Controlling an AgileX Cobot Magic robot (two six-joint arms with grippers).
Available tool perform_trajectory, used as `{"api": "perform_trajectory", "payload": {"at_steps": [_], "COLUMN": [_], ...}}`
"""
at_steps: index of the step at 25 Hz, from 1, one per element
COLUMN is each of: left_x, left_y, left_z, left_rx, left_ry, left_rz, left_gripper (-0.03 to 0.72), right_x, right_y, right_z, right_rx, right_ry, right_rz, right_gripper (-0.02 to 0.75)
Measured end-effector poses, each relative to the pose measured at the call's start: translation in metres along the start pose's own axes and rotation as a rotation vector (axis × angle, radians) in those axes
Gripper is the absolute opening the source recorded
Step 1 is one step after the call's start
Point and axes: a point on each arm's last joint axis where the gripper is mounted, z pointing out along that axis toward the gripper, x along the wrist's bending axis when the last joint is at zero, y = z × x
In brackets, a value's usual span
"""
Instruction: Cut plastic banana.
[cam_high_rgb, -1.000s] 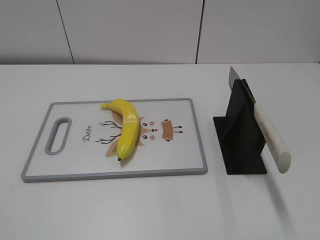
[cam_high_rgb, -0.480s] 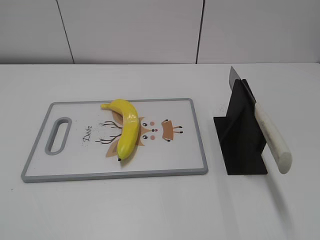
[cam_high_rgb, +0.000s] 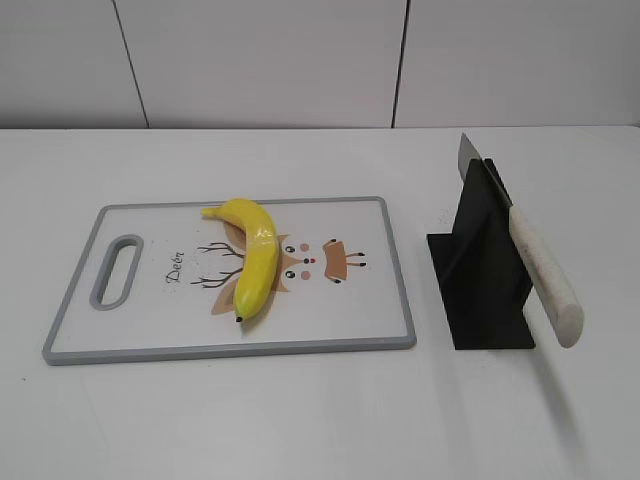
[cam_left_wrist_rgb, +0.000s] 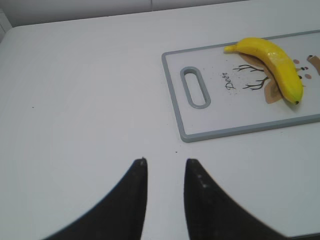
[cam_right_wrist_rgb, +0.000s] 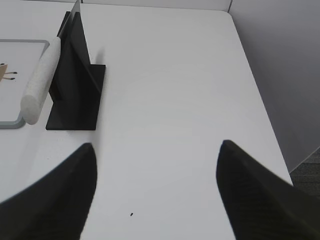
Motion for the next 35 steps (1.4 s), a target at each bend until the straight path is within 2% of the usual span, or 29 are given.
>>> {"api": "perform_trajectory", "payload": {"at_steps": [35], "left_x": [0.0000], "left_y": [0.0000], "left_z": [0.0000], "left_rx": [0.000], "left_ry": [0.000], "left_rz": [0.000], "left_gripper": [0.233], "right_x": [0.0000], "right_y": [0.0000], "right_z": [0.0000], "right_rx": [0.000], "right_ry": [0.000], "right_rz": [0.000], "right_gripper": [0.571]}}
